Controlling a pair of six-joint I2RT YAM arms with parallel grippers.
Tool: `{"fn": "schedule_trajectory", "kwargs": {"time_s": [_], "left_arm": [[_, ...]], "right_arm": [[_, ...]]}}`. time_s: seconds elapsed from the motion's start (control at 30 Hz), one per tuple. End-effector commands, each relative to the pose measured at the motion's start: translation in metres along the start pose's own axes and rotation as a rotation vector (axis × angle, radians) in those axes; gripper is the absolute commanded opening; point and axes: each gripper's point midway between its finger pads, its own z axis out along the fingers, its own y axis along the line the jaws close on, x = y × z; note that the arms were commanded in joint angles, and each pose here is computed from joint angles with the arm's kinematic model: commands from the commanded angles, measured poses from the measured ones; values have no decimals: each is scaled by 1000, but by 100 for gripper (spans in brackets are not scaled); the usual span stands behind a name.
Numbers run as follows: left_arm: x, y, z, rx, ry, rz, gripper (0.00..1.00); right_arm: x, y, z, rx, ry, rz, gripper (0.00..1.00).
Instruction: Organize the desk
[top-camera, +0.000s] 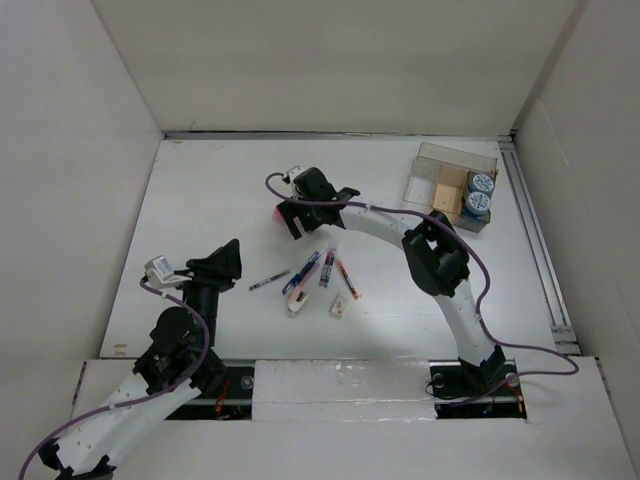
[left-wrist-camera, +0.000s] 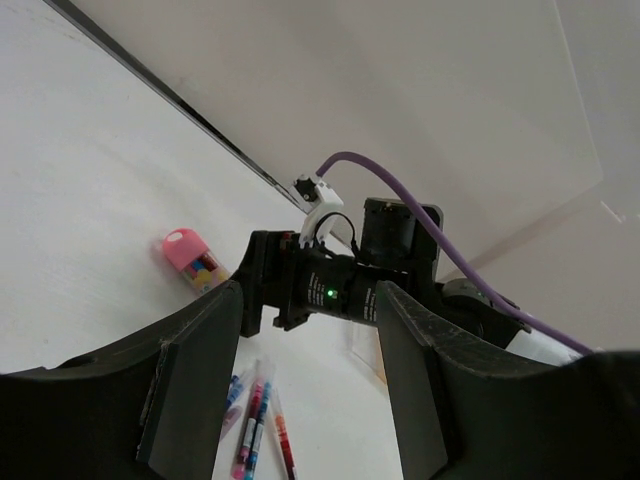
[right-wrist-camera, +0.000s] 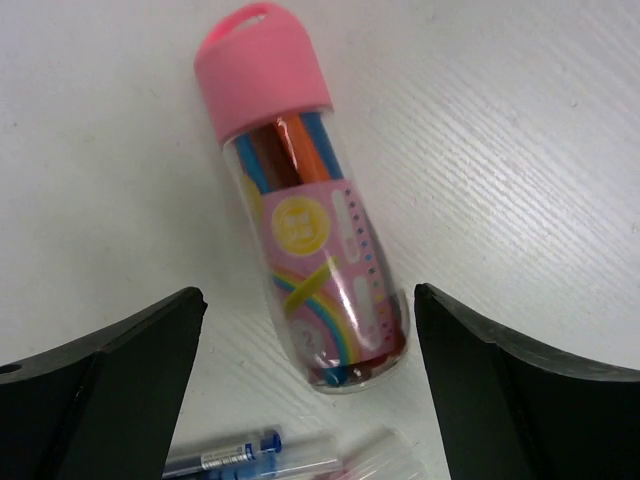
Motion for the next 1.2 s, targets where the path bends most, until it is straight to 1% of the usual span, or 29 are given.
{"fn": "schedule_trajectory", "kwargs": {"time_s": [0.0,0.07,0.13,0.2,0.27,0.3,0.33,0.37,0.4,0.5,0.53,0.57,0.63,0.7,0.73,0.77,0.8,0.83,0.87,0.93,0.97,1.03,1.07,1.1,1.17], "left_arm": [[-2,-6,2,19,-12,-19,52],[-1,-6,3,18,-10,-15,52],[0,-6,3,17,-11,-17,52],[0,-6,4,16,-9,-15,52],[-1,-7,3,18,-9,-14,52],[-1,-7,3,20,-9,-15,52],[-3,-8,2,24,-12,-21,52],[-2,-7,2,23,-10,-18,52],[-2,-8,2,28,-9,-22,52],[-2,-9,1,36,-7,-22,52],[-3,-10,1,38,-9,-22,52],[-3,-10,1,36,-9,-21,52],[-3,-10,1,36,-7,-20,52],[-3,-12,1,45,-5,-21,52],[-2,-12,2,48,-2,-14,53],[-1,-14,2,55,2,-12,54],[0,-18,2,73,11,-2,55],[6,-24,4,89,39,18,55],[6,-24,4,90,38,17,55],[13,-28,8,79,69,47,55],[16,-29,9,81,87,58,55],[22,-30,13,68,111,79,55],[26,-31,13,70,122,85,55],[29,-31,15,65,133,95,55],[30,-32,15,70,139,99,55]], "right_arm": [[-33,-7,5,38,-86,0,91],[-36,-9,7,50,-93,-2,90],[-38,-8,13,47,-86,-4,86],[-32,-6,19,36,-54,-8,84],[-25,-2,23,17,-40,0,70],[-26,4,23,9,-49,0,57],[-19,5,22,9,-46,32,41],[-19,5,22,8,-46,32,35],[-24,9,20,-10,-68,53,32],[-37,17,3,-50,-109,94,31],[-44,12,-3,-44,-127,120,28],[-60,14,-19,-55,-168,136,24],[-86,0,-42,-85,-247,233,22],[-115,-11,-80,-124,-366,301,22],[-124,-14,-96,-167,-399,358,23],[-131,-37,-110,-168,-441,393,23],[-138,-42,-135,-203,-493,430,23],[-142,-80,-165,-159,-569,500,23],[-142,-83,-166,-141,-575,521,23],[-138,-115,-180,-46,-616,584,22],[-128,-149,-189,74,-641,663,22],[-113,-182,-193,173,-643,730,18],[-98,-208,-195,239,-623,780,18],[-85,-224,-196,287,-619,841,18],[-70,-246,-198,330,-612,899,18]]}}
